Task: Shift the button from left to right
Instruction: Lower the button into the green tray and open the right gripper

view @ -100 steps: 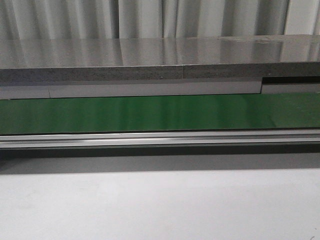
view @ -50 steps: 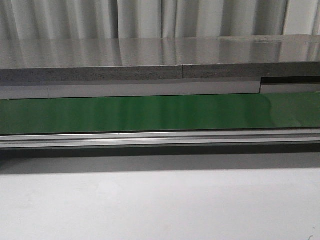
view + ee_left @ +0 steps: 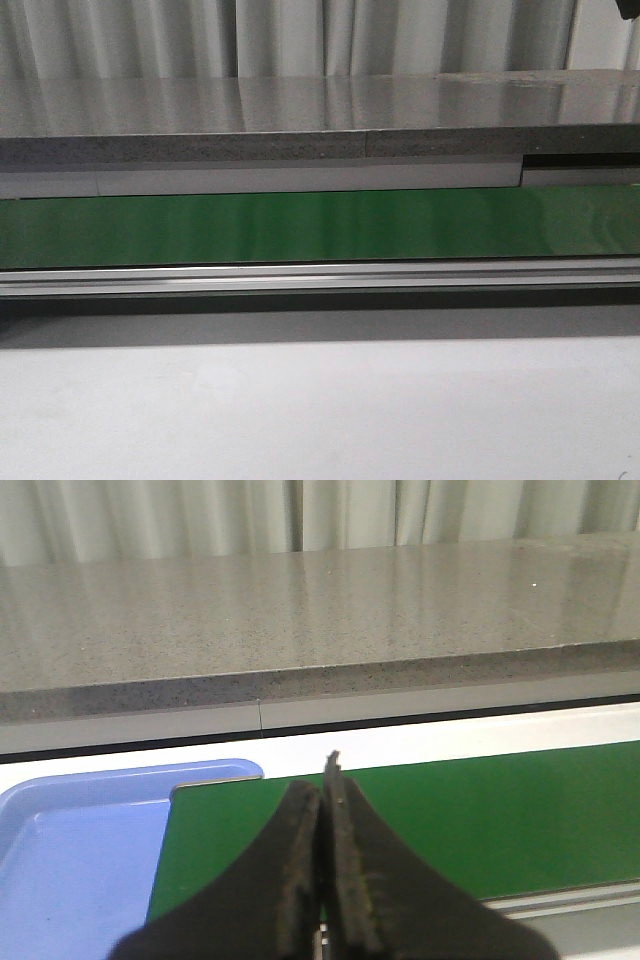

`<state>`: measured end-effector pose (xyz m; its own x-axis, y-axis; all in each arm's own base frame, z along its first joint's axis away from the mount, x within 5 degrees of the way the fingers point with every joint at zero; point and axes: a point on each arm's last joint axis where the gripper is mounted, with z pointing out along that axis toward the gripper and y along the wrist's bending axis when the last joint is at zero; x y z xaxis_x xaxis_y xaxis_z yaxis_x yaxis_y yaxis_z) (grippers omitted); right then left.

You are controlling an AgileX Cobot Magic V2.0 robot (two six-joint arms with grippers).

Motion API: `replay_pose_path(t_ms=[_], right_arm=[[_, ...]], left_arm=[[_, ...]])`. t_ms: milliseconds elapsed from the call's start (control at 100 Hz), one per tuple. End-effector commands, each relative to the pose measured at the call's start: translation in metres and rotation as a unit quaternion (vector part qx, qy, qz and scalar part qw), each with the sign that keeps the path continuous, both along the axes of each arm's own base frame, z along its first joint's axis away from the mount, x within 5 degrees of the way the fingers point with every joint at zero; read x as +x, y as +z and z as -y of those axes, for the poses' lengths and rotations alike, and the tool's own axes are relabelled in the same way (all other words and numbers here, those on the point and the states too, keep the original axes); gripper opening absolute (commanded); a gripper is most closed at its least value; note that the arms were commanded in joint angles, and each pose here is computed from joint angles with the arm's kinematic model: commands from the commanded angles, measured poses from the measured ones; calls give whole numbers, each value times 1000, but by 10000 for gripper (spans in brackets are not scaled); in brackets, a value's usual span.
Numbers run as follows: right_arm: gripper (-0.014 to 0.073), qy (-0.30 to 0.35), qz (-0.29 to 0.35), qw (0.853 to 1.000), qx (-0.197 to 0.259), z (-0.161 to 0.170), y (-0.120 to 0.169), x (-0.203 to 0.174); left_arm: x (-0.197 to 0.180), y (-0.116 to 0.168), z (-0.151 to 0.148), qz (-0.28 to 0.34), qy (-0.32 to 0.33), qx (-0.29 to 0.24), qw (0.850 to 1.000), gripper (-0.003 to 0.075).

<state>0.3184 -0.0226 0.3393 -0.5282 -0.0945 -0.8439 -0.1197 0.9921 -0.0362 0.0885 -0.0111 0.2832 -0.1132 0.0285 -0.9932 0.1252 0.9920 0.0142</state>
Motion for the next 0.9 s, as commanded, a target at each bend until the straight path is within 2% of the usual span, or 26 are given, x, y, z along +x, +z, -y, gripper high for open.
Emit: replay_pose_path(t_ms=[0,370,660,890], right_arm=[[539,-18,82,996,-2,-5,23,-22],[539,-21,120,993,-7,-17,2,-110],[539,-16,175,984,-2,-23,4,-168],[539,13,174,985,9,-31,3,-202]], left_arm=[[1,16,-1,49,6,-13,999,-20],[1,16,-1,49,6,-13,999,-20],[1,16,-1,49,6,-13,999,-20],[1,16,-1,49,6,-13,999,-20]])
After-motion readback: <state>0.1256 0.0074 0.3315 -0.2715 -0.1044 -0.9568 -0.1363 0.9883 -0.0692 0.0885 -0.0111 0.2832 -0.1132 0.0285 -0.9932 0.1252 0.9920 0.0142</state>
